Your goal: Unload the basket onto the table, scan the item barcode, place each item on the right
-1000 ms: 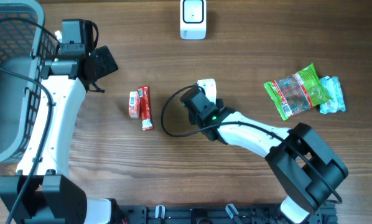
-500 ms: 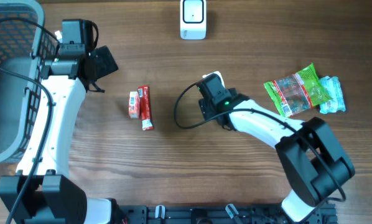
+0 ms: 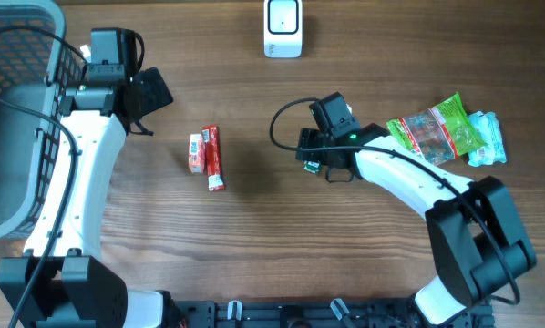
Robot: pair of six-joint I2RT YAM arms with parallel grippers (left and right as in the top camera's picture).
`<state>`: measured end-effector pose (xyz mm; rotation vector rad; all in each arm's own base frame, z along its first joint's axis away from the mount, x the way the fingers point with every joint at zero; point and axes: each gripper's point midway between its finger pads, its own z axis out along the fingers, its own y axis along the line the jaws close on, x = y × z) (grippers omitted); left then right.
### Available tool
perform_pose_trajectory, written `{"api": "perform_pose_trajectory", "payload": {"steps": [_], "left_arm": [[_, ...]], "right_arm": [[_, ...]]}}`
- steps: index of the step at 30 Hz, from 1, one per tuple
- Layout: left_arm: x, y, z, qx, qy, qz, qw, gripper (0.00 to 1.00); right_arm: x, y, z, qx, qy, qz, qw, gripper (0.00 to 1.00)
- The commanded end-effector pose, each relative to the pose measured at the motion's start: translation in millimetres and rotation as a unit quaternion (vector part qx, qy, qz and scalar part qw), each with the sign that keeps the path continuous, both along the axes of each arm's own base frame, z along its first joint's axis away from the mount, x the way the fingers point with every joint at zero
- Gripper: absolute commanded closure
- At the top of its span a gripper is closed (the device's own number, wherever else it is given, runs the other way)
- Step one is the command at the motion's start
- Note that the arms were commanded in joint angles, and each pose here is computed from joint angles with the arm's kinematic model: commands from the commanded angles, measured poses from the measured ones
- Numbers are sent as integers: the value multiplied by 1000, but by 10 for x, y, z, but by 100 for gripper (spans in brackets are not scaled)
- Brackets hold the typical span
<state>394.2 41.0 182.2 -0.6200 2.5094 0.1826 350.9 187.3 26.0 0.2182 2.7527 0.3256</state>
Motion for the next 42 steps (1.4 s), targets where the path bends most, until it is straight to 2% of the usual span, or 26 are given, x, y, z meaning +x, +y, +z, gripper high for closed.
{"api": "perform_pose_trajectory", "payload": {"steps": [1, 3, 5, 9, 12, 17, 20, 22, 24, 25, 27, 28, 33, 35, 36, 37, 38, 42], "left_arm": [[8, 41, 43, 8, -3, 1, 1000, 0], [8, 41, 45, 8, -4, 1, 1000, 0], [8, 41, 45, 8, -4, 1, 1000, 0], [8, 41, 45, 8, -4, 1, 1000, 0], [7, 41, 44, 8, -3, 1, 1000, 0], [8, 41, 45, 8, -4, 1, 1000, 0], [8, 41, 45, 8, -4, 1, 1000, 0], [7, 41, 43, 8, -3, 1, 1000, 0], [8, 41, 43, 8, -3, 1, 1000, 0], [8, 41, 45, 8, -4, 1, 1000, 0], [8, 41, 43, 8, -3, 1, 1000, 0], [8, 41, 45, 8, -4, 1, 1000, 0], [8, 41, 45, 8, -4, 1, 1000, 0], [8, 41, 43, 8, -3, 1, 1000, 0], [8, 41, 45, 8, -4, 1, 1000, 0], [8, 41, 43, 8, -3, 1, 1000, 0], [8, 41, 45, 8, -4, 1, 1000, 0], [8, 41, 43, 8, -3, 1, 1000, 0]], "right_arm": [[38, -95, -99, -15, -2, -56, 998, 25], [102, -160, -140, -34, -16, -68, 997, 33], [127, -125, -199, -33, -18, -60, 998, 37], [209, -106, -274, -42, -34, -57, 997, 37], [373, -28, -177, -40, -77, -24, 996, 43], [587, 85, -14, -68, -148, 71, 984, 43], [668, 51, 76, -105, -175, 107, 973, 36], [673, 73, 205, -100, -175, 108, 974, 35], [651, 76, 357, -88, -168, 90, 978, 34], [621, 62, 420, -79, -161, 74, 981, 31], [504, 26, 465, -57, -134, 39, 989, 14], [433, 33, 458, -44, -117, 30, 992, 0], [-6, 205, 209, 27, -5, 42, 999, 0], [-84, 192, 103, 26, 12, 46, 999, 4], [-114, 158, 39, 17, 18, 43, 999, 9], [-148, 110, -31, 6, 25, 40, 999, 19], [-172, 82, -86, 0, 31, 36, 999, 23], [-177, 45, -165, -27, 29, 12, 999, 33]]}}
